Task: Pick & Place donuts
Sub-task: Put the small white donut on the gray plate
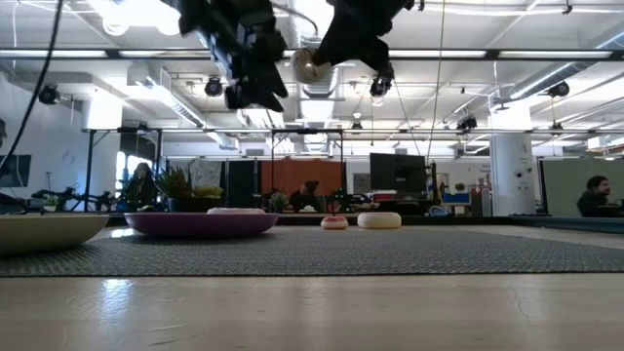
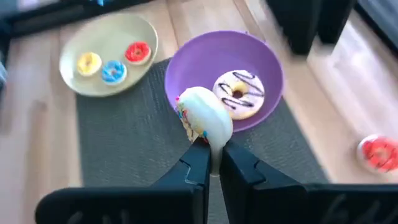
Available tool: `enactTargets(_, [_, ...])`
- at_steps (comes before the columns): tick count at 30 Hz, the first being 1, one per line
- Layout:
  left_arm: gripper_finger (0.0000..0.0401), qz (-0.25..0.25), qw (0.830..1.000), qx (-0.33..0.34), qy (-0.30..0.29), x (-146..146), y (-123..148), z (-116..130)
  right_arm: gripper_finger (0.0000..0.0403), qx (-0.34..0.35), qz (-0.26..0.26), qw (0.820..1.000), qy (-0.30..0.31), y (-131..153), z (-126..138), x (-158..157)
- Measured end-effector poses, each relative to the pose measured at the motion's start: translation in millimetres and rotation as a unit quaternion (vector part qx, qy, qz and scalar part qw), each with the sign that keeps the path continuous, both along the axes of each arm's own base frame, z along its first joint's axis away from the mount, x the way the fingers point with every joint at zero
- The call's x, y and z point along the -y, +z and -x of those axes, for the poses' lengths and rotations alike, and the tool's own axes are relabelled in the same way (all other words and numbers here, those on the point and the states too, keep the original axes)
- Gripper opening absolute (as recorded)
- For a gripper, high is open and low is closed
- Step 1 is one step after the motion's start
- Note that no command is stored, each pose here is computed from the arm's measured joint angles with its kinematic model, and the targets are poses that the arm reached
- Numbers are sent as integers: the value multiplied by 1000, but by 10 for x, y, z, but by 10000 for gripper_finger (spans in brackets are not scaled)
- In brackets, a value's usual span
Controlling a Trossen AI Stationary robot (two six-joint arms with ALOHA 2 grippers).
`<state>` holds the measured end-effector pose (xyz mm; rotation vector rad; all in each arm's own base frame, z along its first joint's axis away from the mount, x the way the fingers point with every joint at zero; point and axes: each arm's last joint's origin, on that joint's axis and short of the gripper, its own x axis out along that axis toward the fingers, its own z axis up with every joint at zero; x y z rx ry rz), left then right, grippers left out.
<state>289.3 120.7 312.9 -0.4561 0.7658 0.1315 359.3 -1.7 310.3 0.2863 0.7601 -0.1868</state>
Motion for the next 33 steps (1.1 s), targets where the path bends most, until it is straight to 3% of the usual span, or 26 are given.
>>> enactTargets(3, [142,-72,997,17,23,164,211,201,15,-8,-73,997,-31,-101,-70,72])
enactTargets(6, [142,-113,992,41,40,352,361,427,15,-15,-145,989,-40,-297,-230,150])
enactTargets(14, [142,-133,982,85,105,746,374,1036,15,-1,-271,962,-11,-779,-808,170])
enactTargets(27, [142,-95,974,142,152,930,134,1681,15,34,-351,933,66,-1029,-1812,166])
enactTargets(33, [142,-80,983,74,149,980,21,1921,15,43,-352,933,67,-1043,-2095,53])
